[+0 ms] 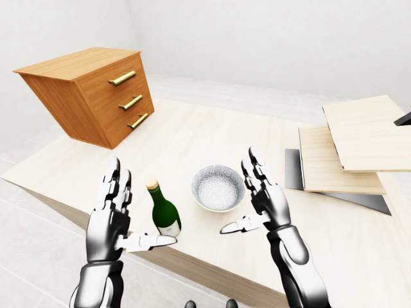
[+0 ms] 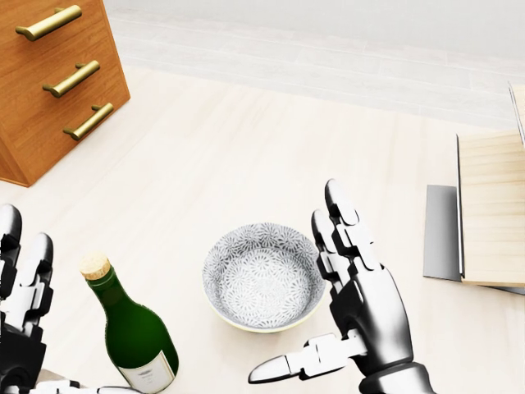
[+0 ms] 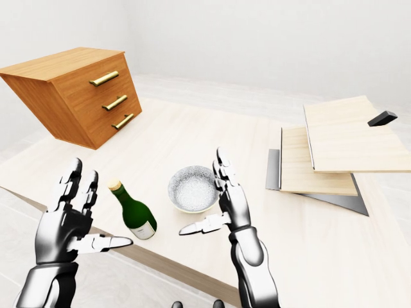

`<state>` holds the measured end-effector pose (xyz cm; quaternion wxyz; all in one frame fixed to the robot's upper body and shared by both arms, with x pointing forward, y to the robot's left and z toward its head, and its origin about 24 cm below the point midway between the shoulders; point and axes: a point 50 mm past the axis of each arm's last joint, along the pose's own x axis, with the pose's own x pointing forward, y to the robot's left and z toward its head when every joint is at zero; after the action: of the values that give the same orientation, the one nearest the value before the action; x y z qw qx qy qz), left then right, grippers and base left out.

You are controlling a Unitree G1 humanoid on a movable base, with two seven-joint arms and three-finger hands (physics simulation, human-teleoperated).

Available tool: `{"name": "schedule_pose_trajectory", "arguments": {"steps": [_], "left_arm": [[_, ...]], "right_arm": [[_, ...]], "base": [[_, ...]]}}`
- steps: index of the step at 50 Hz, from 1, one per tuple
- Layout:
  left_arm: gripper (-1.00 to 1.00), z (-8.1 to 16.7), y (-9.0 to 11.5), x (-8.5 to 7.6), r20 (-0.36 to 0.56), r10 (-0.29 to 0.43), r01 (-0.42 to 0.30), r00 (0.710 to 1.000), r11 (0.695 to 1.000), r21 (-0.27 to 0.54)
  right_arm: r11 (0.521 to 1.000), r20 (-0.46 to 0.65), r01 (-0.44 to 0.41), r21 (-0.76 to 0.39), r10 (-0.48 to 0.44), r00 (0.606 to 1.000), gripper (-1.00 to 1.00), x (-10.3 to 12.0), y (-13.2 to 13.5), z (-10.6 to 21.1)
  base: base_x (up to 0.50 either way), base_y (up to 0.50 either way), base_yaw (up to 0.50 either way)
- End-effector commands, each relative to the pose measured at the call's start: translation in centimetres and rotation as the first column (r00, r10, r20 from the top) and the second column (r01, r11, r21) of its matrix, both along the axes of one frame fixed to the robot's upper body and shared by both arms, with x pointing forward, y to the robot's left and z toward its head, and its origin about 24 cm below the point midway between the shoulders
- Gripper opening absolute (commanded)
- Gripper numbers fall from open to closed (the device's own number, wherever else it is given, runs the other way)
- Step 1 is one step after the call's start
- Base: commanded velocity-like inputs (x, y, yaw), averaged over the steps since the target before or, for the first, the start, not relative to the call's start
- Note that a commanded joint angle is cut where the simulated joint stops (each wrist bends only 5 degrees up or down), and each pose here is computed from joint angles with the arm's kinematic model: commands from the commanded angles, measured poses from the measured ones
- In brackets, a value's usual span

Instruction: Put the wine bottle on the wine rack.

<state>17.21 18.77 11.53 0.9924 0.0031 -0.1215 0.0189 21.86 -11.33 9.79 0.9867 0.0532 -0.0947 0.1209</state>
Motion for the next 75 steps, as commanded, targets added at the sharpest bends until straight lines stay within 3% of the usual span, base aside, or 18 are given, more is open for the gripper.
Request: {"name": "schedule_pose_trajectory", "arguments": {"steps": [1,31,48,75], "left_arm": [[1.00,0.0,0.6,-0.5,-0.003,0.016,-0.016,1.000,1.000,-0.002],[1.00,-2.3,4.7,-3.6,-0.044,0.119,-0.121,0.992,0.991,-0.054],[1.00,-2.0,7.4,-4.8,-0.032,0.211,-0.212,0.977,0.975,-0.058],[1.00,-1.3,8.5,-6.0,-0.016,0.248,-0.248,0.969,0.966,-0.075]], "right_arm": [[1.000,-0.010,-0.018,-0.015,0.018,1.000,1.00,0.0,0.7,-0.3],[0.995,0.083,-0.104,-0.001,0.104,0.991,1.00,0.0,4.2,1.9],[0.989,0.107,-0.144,0.008,0.143,0.984,1.00,0.0,5.8,2.5],[0.981,-0.015,-0.194,0.012,0.194,0.981,1.00,1.7,8.5,0.1]], "base": [[0.00,0.00,0.00],[0.00,0.00,0.00],[0.00,0.00,0.00],[0.00,0.00,0.00]]}}
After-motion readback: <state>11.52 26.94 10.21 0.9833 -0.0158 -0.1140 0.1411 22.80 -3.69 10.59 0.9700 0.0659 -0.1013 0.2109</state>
